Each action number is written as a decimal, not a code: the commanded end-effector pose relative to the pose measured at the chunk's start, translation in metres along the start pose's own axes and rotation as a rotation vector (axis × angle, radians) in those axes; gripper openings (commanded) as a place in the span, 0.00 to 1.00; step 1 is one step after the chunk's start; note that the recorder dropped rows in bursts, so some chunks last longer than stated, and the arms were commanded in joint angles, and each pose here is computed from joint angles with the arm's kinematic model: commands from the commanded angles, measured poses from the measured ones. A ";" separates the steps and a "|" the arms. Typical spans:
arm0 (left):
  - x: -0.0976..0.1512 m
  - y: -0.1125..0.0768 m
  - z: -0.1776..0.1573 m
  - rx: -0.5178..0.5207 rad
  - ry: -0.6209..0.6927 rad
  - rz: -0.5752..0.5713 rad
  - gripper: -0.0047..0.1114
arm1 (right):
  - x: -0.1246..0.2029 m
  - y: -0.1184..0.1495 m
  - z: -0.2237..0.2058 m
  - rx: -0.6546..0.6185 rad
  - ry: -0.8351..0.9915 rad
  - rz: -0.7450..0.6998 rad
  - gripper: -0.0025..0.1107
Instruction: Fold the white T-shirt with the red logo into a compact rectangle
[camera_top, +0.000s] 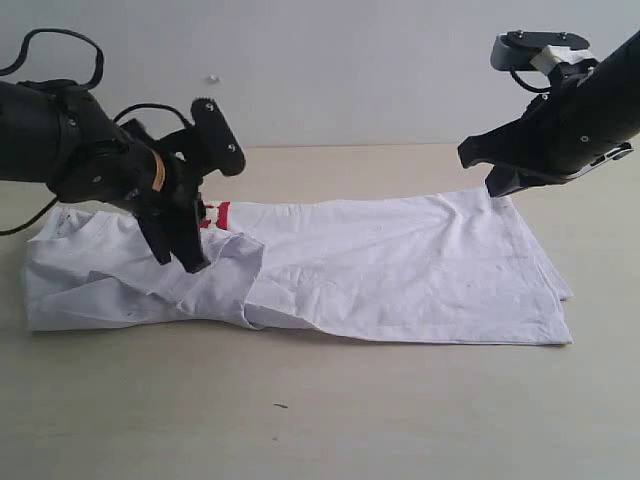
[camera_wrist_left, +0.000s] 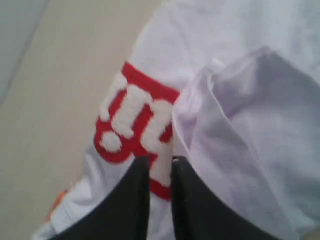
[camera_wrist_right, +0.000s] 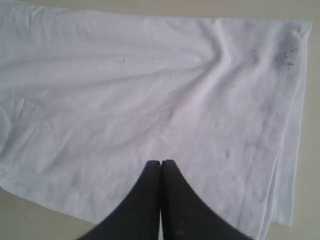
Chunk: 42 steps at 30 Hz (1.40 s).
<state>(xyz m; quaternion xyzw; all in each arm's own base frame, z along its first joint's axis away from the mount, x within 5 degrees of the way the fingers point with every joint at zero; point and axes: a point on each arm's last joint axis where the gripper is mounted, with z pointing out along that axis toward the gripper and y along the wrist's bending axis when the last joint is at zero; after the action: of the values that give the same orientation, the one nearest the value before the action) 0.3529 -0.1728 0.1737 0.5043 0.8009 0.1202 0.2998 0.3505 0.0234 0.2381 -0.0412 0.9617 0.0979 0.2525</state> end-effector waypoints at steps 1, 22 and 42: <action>0.008 -0.007 -0.006 0.104 0.110 -0.140 0.05 | 0.000 0.000 -0.002 0.000 -0.010 -0.004 0.02; 0.020 -0.024 0.030 0.113 0.188 -0.255 0.48 | 0.000 0.003 -0.002 -0.034 -0.009 -0.006 0.02; 0.016 0.020 0.028 -0.326 0.083 -0.080 0.37 | -0.001 0.003 -0.002 -0.031 -0.017 -0.006 0.02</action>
<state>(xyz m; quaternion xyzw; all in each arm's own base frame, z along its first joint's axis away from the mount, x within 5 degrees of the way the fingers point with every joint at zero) 0.3775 -0.1554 0.1527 0.4344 0.7971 0.2507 0.3363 0.3504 0.0263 0.2388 -0.0443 0.9595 0.1140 0.2536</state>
